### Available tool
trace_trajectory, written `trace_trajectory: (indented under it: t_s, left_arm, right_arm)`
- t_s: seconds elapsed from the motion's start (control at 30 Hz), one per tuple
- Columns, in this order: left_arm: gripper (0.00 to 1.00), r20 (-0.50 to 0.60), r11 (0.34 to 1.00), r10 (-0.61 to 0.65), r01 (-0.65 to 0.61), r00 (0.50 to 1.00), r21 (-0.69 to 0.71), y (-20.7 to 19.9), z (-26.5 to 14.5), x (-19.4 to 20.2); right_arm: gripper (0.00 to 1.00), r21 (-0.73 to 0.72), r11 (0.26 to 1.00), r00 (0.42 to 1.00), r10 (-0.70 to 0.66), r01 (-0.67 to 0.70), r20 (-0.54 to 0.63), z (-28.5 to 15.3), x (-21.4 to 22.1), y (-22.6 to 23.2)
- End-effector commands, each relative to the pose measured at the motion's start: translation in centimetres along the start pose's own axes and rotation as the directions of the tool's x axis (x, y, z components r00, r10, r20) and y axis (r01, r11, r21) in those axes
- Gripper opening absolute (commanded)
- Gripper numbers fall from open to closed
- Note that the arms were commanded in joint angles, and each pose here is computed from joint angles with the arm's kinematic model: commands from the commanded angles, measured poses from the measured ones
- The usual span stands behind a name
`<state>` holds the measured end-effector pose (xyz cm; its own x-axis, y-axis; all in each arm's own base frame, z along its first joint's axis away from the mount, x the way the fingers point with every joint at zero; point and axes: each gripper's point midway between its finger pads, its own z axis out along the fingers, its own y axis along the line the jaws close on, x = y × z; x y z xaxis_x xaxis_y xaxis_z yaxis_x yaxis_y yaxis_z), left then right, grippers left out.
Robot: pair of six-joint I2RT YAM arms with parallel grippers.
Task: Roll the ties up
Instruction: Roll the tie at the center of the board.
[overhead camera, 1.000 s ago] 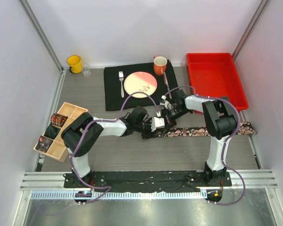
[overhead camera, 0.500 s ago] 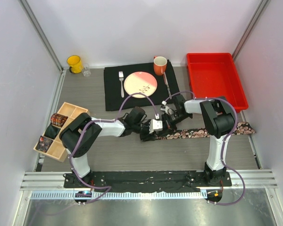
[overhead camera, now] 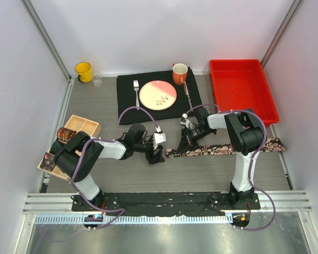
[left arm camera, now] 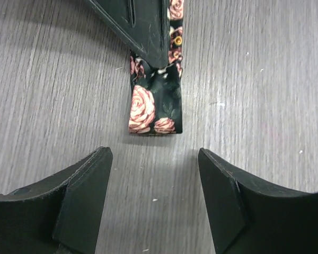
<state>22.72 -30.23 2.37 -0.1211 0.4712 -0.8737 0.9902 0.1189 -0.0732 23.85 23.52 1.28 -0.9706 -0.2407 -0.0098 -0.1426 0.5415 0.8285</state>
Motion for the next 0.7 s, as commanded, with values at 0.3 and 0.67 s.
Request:
trace_trajectory:
  t_s: [0.3,0.67]
  left_arm:
    - [0.56,0.102,0.996,-0.049,0.041,0.994,0.082,-0.9,2.6,0.0]
    - [0.31,0.198,0.993,0.025,-0.047,0.980,0.108,-2.1,2.3,-6.7]
  right_arm:
    - [0.01,0.253,0.967,0.999,0.033,-0.028,-0.017,1.8,0.9,-7.1]
    - [0.01,0.289,0.957,0.999,0.031,-0.025,-0.017,2.3,0.7,-7.4]
